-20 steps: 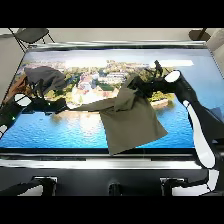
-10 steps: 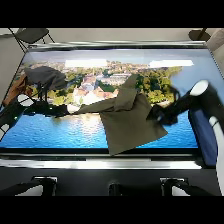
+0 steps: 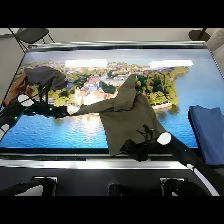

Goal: Fold the shirts.

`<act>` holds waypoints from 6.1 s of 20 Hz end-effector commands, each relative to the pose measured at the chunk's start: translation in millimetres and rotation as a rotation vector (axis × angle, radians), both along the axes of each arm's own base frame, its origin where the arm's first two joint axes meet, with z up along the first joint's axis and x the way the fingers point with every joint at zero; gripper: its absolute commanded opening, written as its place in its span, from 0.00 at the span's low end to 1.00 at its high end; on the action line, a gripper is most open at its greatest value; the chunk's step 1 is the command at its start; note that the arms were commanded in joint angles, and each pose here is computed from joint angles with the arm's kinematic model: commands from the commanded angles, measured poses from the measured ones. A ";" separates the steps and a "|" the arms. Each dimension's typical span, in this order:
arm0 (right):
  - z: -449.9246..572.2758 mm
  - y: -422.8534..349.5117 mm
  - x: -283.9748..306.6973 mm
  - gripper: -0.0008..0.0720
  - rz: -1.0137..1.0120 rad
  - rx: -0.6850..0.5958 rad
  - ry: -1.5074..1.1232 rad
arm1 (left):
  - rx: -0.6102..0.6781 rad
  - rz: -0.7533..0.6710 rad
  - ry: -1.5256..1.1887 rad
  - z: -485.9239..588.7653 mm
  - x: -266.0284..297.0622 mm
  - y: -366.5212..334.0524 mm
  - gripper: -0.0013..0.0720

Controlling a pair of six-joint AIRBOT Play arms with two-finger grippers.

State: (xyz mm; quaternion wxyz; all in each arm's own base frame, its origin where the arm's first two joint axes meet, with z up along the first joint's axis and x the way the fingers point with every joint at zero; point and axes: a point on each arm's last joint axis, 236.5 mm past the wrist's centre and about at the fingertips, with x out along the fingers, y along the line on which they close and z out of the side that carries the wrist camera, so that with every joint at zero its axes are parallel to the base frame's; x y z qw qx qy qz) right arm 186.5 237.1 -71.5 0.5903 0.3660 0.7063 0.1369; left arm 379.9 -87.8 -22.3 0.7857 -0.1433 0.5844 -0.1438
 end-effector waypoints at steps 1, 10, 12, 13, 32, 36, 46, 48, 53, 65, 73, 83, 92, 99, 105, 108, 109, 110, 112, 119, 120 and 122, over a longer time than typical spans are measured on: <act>-14.4 20.6 15.2 0.83 -0.178 -0.009 -0.016 | 0.002 -0.001 0.001 -0.7 -0.3 0.6 0.06; -18.6 77.4 54.0 0.67 -0.227 0.011 -0.094 | 0.001 0.000 0.002 -0.7 -0.5 0.4 0.06; -18.0 84.1 58.5 0.06 -0.207 0.012 -0.095 | 0.001 -0.001 0.003 -0.6 -0.6 0.4 0.06; -12.0 86.5 60.0 0.07 -0.168 0.015 -0.122 | -0.001 0.002 0.001 0.7 -0.6 0.2 0.06; 617.1 -254.1 12.7 0.07 -0.626 -0.741 -1.833 | -0.262 0.352 -1.648 635.9 -166.7 42.9 0.05; 612.7 -254.0 15.6 0.07 -0.618 -0.742 -1.814 | -0.251 0.359 -1.683 644.1 -170.5 45.9 0.05; 417.2 -223.9 180.6 0.07 -0.297 -0.693 -1.125 | -0.087 0.360 -1.263 521.7 0.4 68.4 0.06; 347.3 -220.4 236.3 0.07 -0.230 -0.700 -0.959 | -0.011 0.312 -1.100 449.8 66.4 74.9 0.06; 200.5 -196.0 351.6 0.07 -0.306 -0.559 -0.740 | -0.004 0.269 -0.658 247.7 177.1 78.5 0.06; 128.1 -196.1 356.1 0.66 -0.235 -0.459 -0.546 | -0.052 0.071 0.052 43.2 131.4 25.5 0.60; 111.0 -313.2 188.8 0.59 -0.057 -0.432 -0.048 | -0.010 0.190 0.403 20.2 -0.9 132.6 0.46; 97.8 -310.2 171.7 0.59 -0.035 -0.414 0.000 | -0.233 0.230 0.424 -76.0 -57.8 63.5 0.47; 92.1 -310.8 169.2 0.59 -0.036 -0.418 0.010 | -0.178 0.232 0.352 -92.9 -36.7 55.0 0.18; 17.0 -257.5 127.9 0.59 0.038 -0.280 0.129 | -0.175 0.213 0.339 -85.9 -37.1 53.8 0.06; -31.4 -247.7 144.2 0.57 0.025 -0.334 0.063 | -0.174 0.188 0.314 -73.3 -38.0 52.4 0.06; -39.1 -234.1 155.8 0.55 -0.025 -0.269 0.058 | -0.174 0.188 0.309 -71.4 -37.5 52.4 0.06; -41.1 -231.1 160.8 0.54 -0.044 -0.254 0.050 | -0.175 0.187 0.310 -70.8 -37.8 52.2 0.06; -43.1 -232.0 164.9 0.46 -0.063 -0.258 0.044 | -0.176 0.185 0.313 -70.2 -38.7 51.7 0.06; -43.8 -233.4 171.2 0.10 -0.118 -0.264 0.051 | -0.182 0.172 0.321 -66.5 -40.1 50.2 0.06; 173.0 -277.6 254.6 0.07 -0.085 -0.514 -0.599 | -0.064 0.087 -0.252 157.7 47.9 71.9 0.05; 246.3 -285.5 261.2 0.07 -0.120 -0.591 -0.784 | -0.035 0.096 -0.419 226.2 54.0 74.0 0.05; 415.8 -290.1 233.1 0.07 -0.253 -0.736 -1.199 | 0.032 0.099 -0.793 375.2 33.5 70.3 0.05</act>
